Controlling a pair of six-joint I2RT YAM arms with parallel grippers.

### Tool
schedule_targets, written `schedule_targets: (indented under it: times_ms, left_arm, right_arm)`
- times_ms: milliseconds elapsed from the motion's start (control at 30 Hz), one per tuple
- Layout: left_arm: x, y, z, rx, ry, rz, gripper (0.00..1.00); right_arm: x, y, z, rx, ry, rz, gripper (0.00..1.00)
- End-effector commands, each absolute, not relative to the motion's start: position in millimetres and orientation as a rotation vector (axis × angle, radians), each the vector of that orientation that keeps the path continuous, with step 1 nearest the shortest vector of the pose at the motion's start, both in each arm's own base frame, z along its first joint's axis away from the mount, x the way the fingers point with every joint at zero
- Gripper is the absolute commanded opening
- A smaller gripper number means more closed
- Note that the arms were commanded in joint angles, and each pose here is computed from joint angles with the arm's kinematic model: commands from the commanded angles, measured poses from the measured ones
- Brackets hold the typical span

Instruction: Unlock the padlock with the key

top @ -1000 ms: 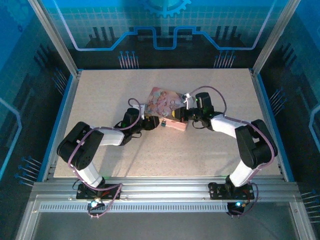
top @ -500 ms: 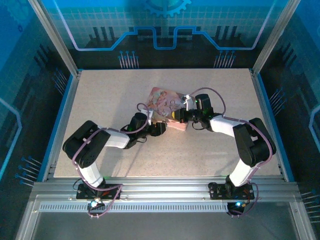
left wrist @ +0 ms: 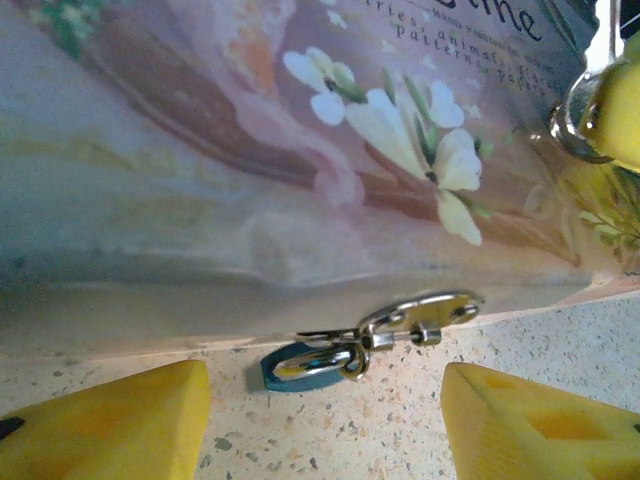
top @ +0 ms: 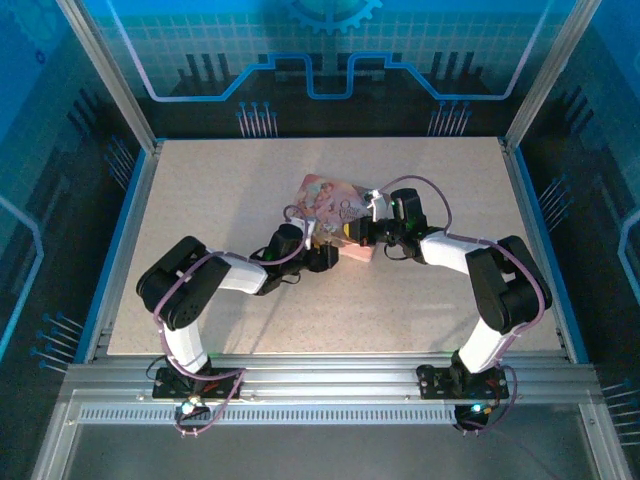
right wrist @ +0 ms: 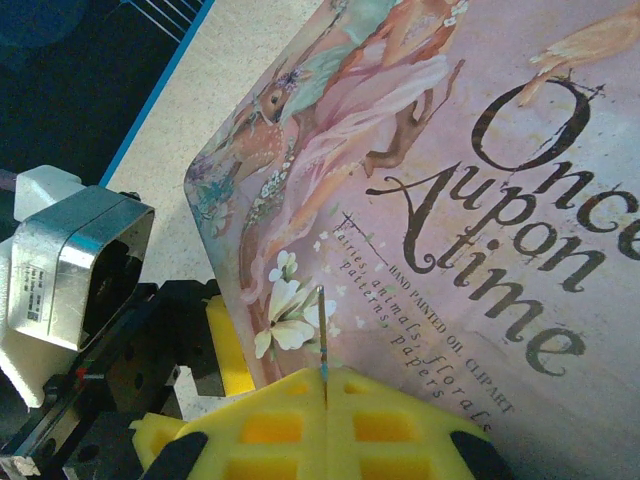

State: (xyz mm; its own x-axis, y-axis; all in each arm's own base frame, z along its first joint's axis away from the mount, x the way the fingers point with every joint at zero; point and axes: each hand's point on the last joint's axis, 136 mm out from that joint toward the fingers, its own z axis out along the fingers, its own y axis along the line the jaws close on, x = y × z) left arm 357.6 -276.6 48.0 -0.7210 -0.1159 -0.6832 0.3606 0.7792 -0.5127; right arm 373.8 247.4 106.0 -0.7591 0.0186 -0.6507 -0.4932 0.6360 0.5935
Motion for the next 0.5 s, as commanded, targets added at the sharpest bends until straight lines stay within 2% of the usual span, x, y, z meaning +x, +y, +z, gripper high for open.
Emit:
schedule_targets:
  times_ms: [0,467]
  left_arm:
    - [365,-286,57,0.224,2.189,-0.819,0.62]
    - [367,-299,58,0.178,2.201,-0.844,0.54]
  right_arm:
    - [357,236,64,-0.317,2.38,1.021,0.0]
    - [355,236,63,-0.313,2.38,1.025,0.0]
